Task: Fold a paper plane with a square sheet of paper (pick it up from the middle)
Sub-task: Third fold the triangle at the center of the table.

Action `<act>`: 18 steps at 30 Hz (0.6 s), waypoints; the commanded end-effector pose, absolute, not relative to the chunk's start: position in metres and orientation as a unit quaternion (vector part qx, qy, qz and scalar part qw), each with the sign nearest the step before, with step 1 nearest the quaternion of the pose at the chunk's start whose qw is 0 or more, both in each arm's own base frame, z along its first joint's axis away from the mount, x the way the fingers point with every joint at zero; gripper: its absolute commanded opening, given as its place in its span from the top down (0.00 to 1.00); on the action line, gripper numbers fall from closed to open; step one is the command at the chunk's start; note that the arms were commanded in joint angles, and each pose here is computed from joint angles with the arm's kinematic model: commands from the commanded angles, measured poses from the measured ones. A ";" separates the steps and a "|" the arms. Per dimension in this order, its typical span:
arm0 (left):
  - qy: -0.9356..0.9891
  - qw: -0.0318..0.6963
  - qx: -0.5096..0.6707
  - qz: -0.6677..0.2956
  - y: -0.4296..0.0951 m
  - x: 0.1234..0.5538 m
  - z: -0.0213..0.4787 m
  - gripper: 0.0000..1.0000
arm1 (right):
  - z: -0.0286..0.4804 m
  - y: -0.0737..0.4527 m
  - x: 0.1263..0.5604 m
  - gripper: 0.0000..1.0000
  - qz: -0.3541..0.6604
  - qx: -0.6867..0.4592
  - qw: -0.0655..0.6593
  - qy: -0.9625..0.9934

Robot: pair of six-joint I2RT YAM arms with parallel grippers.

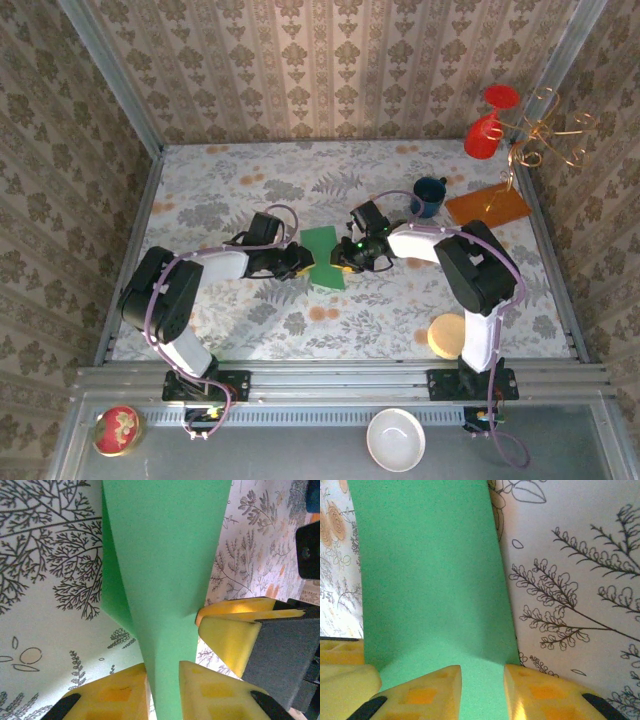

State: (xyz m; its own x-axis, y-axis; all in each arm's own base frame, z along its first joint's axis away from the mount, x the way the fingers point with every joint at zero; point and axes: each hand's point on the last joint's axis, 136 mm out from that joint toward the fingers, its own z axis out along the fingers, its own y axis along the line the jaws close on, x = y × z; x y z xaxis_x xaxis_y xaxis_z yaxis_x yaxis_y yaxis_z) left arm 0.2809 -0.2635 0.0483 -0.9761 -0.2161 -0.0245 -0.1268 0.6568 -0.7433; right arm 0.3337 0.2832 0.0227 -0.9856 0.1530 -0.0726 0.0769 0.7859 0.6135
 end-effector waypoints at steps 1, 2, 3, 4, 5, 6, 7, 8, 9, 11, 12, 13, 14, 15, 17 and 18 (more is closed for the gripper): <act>0.906 0.047 -0.115 -0.405 -0.259 0.281 0.041 0.80 | 0.028 0.276 0.333 0.65 0.315 0.047 0.073 0.945; 0.905 0.049 -0.118 -0.406 -0.259 0.282 0.040 0.81 | 0.031 0.277 0.334 0.65 0.317 0.042 0.077 0.945; 0.903 0.049 -0.126 -0.408 -0.257 0.282 0.040 0.83 | 0.035 0.277 0.335 0.64 0.318 0.035 0.083 0.944; 0.901 0.050 -0.132 -0.410 -0.256 0.283 0.041 0.86 | 0.040 0.277 0.337 0.63 0.320 0.028 0.091 0.943; 0.900 0.051 -0.137 -0.411 -0.255 0.283 0.041 0.88 | 0.046 0.278 0.339 0.62 0.321 0.020 0.101 0.941; 0.898 0.051 -0.142 -0.414 -0.254 0.284 0.041 0.89 | 0.052 0.277 0.341 0.61 0.321 0.012 0.113 0.940; 0.896 0.052 -0.145 -0.417 -0.254 0.284 0.042 0.92 | 0.058 0.276 0.343 0.59 0.320 0.004 0.125 0.939; 0.895 0.053 -0.148 -0.418 -0.254 0.285 0.042 0.94 | 0.063 0.275 0.344 0.58 0.318 -0.004 0.136 0.938; 0.893 0.053 -0.150 -0.420 -0.254 0.285 0.043 0.96 | 0.069 0.274 0.345 0.57 0.317 -0.013 0.148 0.937; 0.892 0.053 -0.152 -0.423 -0.255 0.285 0.045 1.00 | 0.078 0.272 0.346 0.54 0.315 -0.028 0.169 0.934; 0.891 0.054 -0.153 -0.424 -0.255 0.286 0.046 1.00 | 0.081 0.270 0.346 0.53 0.311 -0.034 0.179 0.933; 0.890 0.055 -0.155 -0.424 -0.255 0.286 0.048 1.00 | 0.084 0.268 0.346 0.53 0.308 -0.042 0.188 0.932; 0.889 0.055 -0.157 -0.426 -0.255 0.287 0.049 1.00 | 0.086 0.267 0.345 0.52 0.305 -0.051 0.196 0.930; 0.888 0.055 -0.159 -0.427 -0.255 0.288 0.050 1.00 | 0.088 0.265 0.344 0.51 0.300 -0.062 0.206 0.929; 0.886 0.054 -0.164 -0.431 -0.256 0.289 0.054 1.00 | 0.092 0.263 0.341 0.48 0.285 -0.088 0.229 0.926; 0.885 0.053 -0.166 -0.433 -0.256 0.288 0.056 1.00 | 0.092 0.261 0.339 0.45 0.273 -0.103 0.241 0.926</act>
State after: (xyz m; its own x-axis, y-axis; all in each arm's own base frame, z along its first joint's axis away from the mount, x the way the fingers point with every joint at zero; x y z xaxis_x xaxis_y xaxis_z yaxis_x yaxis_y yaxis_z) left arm 0.2841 -0.2546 0.0413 -0.9460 -0.3209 0.0453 -0.2414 0.6047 -0.7590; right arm 0.3401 0.2697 0.0904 -0.9145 0.0216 -0.4039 -0.2273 0.7986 0.5573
